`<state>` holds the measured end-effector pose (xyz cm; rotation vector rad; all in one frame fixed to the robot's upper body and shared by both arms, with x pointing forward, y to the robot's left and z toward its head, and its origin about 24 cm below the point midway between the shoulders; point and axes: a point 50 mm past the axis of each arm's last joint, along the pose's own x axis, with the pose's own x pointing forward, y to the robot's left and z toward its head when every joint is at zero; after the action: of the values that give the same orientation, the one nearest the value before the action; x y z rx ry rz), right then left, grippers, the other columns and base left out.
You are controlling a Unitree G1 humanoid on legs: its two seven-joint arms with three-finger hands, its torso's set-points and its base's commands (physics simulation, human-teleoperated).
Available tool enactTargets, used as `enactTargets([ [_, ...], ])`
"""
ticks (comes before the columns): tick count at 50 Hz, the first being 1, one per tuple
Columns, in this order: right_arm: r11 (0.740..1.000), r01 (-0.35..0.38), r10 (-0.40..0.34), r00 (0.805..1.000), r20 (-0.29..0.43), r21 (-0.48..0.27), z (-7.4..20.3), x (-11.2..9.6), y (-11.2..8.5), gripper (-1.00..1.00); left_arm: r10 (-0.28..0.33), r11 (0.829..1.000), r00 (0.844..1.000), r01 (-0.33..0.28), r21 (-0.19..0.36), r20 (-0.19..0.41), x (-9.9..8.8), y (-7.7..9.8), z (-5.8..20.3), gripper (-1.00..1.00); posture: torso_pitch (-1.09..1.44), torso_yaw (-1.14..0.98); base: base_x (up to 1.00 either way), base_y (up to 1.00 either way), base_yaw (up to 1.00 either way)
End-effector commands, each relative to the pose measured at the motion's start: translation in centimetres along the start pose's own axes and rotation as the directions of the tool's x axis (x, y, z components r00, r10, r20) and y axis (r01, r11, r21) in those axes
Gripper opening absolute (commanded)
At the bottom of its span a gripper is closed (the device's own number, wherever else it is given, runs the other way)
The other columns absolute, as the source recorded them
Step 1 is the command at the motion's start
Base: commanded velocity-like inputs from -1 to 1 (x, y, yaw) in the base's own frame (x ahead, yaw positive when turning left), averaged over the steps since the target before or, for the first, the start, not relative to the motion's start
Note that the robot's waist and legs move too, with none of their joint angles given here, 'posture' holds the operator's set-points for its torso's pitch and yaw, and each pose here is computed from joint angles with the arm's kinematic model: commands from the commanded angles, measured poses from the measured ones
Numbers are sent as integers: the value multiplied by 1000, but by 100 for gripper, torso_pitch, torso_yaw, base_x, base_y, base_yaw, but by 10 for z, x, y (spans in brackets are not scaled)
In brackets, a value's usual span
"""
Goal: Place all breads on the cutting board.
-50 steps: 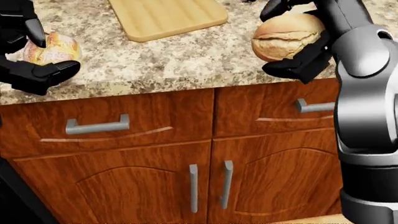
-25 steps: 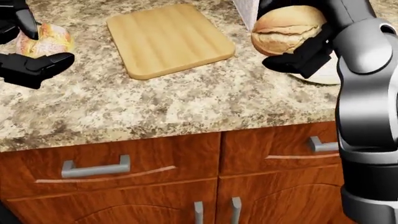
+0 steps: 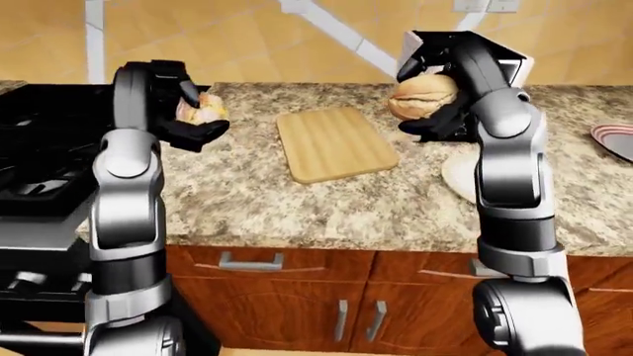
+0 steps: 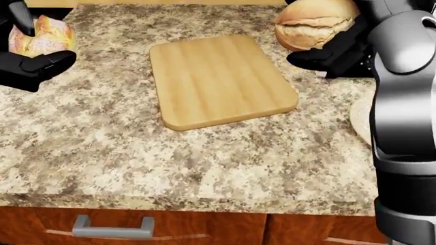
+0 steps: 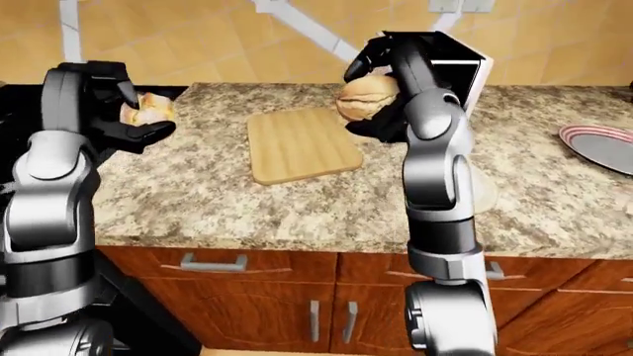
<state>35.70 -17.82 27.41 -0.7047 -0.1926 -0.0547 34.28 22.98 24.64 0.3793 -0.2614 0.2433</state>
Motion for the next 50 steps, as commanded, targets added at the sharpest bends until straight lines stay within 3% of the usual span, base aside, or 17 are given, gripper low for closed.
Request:
enactTargets([
  [1, 1000, 22, -22, 999, 37, -1, 9, 0, -5, -100, 4, 1000, 999, -4, 2, 34, 1, 2, 7, -100, 0, 0, 0, 0, 0],
  [23, 999, -9, 12, 996, 88, -30, 38, 4, 0, -100, -8, 1000, 998, 10, -20, 68, -5, 8, 21, -100, 0, 0, 0, 0, 0],
  [36, 996, -88, 89, 991, 101, -8, 42, 19, 33, -100, -7, 1000, 997, 9, -21, 73, -6, 10, 24, -100, 0, 0, 0, 0, 0],
  [50, 975, -224, 222, 968, 114, 6, 35, 20, 71, -100, -5, 1000, 998, 7, -22, 67, -8, 10, 21, -100, 0, 0, 0, 0, 0],
])
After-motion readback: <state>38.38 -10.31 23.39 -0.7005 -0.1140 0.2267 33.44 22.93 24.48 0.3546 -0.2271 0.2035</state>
